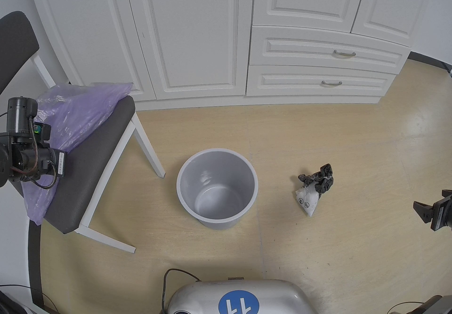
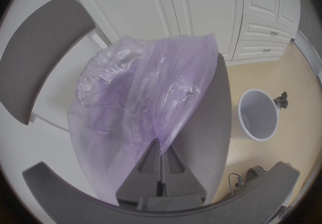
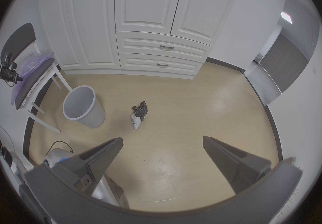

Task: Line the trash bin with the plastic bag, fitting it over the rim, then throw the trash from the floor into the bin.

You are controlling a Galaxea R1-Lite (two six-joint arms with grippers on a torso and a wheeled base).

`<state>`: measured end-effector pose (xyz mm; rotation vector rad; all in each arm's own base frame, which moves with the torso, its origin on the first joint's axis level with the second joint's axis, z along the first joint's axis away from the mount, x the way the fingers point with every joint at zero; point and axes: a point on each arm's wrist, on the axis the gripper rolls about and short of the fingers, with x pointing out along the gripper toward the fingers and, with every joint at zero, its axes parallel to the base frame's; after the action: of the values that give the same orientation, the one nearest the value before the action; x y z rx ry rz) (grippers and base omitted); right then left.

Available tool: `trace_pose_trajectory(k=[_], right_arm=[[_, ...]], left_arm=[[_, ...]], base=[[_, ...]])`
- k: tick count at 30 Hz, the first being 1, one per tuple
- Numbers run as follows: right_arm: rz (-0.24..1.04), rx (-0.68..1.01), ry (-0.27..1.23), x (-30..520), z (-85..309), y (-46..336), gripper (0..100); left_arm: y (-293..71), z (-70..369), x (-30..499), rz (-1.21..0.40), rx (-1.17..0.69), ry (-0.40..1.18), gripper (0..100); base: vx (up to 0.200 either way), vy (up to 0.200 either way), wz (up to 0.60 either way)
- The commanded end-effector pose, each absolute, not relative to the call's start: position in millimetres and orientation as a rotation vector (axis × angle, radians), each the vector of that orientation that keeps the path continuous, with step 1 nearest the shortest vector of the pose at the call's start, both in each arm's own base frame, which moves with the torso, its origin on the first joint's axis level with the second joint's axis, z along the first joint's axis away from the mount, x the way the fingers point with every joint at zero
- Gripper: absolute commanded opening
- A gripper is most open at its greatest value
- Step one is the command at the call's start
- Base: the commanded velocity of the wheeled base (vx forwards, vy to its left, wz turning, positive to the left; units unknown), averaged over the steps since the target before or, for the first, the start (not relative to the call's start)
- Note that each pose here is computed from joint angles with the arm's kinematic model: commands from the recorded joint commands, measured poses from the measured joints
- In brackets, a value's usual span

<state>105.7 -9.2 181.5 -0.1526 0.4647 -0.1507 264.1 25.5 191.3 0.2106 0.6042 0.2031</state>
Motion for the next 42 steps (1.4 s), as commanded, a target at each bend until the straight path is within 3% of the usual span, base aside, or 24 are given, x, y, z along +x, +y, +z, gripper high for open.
trace_pose_trajectory(k=[1, 11, 18, 27, 31, 36, 37, 42], right_arm=[[-0.148, -0.154, 0.46, 105.7, 182.2, -8.8, 100], [-0.142, -0.155, 0.449, 103.8, 183.3, -8.1, 100], [-0.142, -0.157, 0.454, 103.6, 182.0, -8.1, 100], [-0.135, -0.175, 0.452, 101.9, 181.5, -7.7, 100], [-0.134, -0.177, 0.458, 101.6, 179.8, -7.7, 100], [-0.134, -0.177, 0.461, 102.8, 179.7, -7.7, 100], [-0.133, -0.177, 0.464, 103.0, 179.1, -7.7, 100], [-0.133, -0.177, 0.466, 102.6, 178.7, -7.7, 100]], left_arm=[[18.9, 215.8, 238.1, 0.17, 0.207, 0.515, 0], [1.6, 233.8, 177.1, -0.208, 0.112, 0.522, 0], [4.4, 214.6, 180.2, -0.202, 0.096, 0.6, 0], [39.3, 196.7, 209.0, -0.092, 0.136, 0.676, 0], [65.9, 197.9, 237.2, -0.028, 0.171, 0.626, 0], [71.2, 198.7, 237.9, -0.014, 0.165, 0.633, 0], [70.2, 193.9, 234.8, -0.019, 0.16, 0.651, 100], [71.6, 195.7, 228.2, -0.046, 0.143, 0.634, 100]], base=[[0.0, 0.0, 0.0], [0.0, 0.0, 0.0], [0.0, 0.0, 0.0], [0.0, 0.0, 0.0], [0.0, 0.0, 0.0], [0.0, 0.0, 0.0], [0.0, 0.0, 0.0], [0.0, 0.0, 0.0]])
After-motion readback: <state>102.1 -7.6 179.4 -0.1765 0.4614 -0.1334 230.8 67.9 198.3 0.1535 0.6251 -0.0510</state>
